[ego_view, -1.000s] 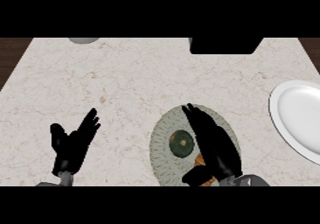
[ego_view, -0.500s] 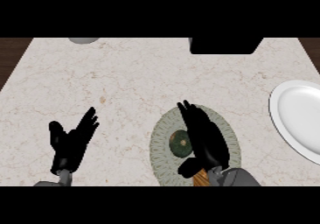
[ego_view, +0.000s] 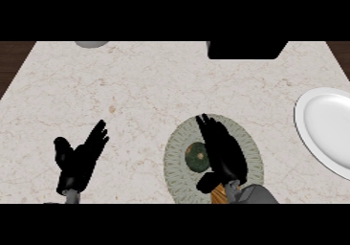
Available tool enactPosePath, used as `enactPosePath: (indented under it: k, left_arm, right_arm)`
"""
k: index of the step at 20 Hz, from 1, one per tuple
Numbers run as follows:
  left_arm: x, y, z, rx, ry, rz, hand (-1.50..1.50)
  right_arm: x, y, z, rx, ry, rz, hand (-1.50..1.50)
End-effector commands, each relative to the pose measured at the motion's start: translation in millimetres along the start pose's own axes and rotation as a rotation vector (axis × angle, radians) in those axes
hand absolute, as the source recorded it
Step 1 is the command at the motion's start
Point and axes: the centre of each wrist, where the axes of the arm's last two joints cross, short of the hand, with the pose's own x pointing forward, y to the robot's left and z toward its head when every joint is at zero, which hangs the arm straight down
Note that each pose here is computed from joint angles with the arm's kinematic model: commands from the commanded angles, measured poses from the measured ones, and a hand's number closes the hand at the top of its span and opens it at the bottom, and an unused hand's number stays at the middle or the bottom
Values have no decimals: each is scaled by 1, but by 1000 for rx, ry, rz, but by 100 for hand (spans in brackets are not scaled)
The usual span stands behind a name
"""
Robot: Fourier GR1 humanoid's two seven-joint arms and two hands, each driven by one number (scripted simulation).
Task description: Pick the squash from the placemat and place it in the plate
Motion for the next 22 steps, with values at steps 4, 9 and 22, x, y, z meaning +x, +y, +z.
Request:
enactPosePath:
  k: [4, 9, 22]
  left_arm:
    - [-2, 5, -13, -1, 19, 7, 0]
    - [-3, -6, 1, 5, 0, 2, 0]
    - [14, 10, -8, 1, -8, 0, 0]
  right_arm:
    - [-18, 12, -23, 56, 9, 35, -150]
    - [-26, 37, -9, 83, -61, 161, 150]
    - [-9, 47, 8, -129, 347, 55, 150]
